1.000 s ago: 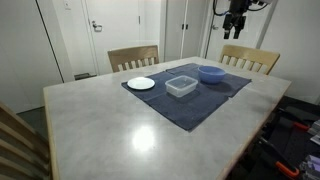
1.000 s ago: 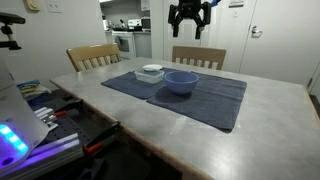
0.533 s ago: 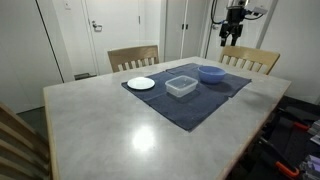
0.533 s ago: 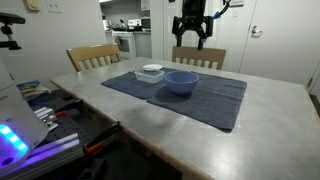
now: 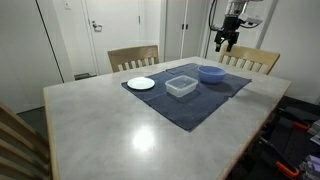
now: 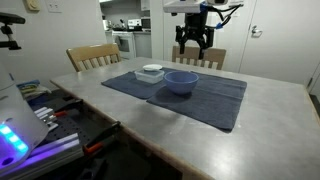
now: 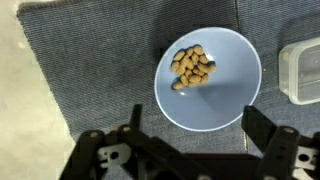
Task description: Pour the contents in the blue bowl into the clear bowl
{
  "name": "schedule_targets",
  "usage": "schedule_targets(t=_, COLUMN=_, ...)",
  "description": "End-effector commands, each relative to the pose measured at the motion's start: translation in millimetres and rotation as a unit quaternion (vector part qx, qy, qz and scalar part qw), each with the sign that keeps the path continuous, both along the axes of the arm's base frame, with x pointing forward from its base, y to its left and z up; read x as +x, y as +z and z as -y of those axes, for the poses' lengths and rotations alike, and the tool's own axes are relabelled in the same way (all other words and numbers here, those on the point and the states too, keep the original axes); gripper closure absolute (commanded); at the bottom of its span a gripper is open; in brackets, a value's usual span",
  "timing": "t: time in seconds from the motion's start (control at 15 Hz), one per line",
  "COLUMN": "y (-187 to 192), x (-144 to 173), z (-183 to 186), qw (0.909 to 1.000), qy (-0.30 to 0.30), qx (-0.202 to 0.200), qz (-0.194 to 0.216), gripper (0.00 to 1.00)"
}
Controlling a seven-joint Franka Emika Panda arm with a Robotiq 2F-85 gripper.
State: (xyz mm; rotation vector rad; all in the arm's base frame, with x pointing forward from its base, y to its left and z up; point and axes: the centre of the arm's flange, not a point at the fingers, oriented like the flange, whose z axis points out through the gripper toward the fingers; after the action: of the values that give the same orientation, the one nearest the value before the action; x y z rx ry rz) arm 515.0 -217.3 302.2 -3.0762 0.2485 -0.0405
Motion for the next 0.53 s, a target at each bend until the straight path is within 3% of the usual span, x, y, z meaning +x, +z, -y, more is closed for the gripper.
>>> schedule_targets(t=0.0, y=-18.8, x=14.1, z=5.4, qw=1.0000, qy=-0.006, qx=0.003, qz=-0.002, gripper=0.00)
schedule_targets(t=0.47, y=-50.9, x=23.3, z=4.7, qw=0.9996, qy=0.002, qx=0.014, qz=-0.026, gripper=0.00)
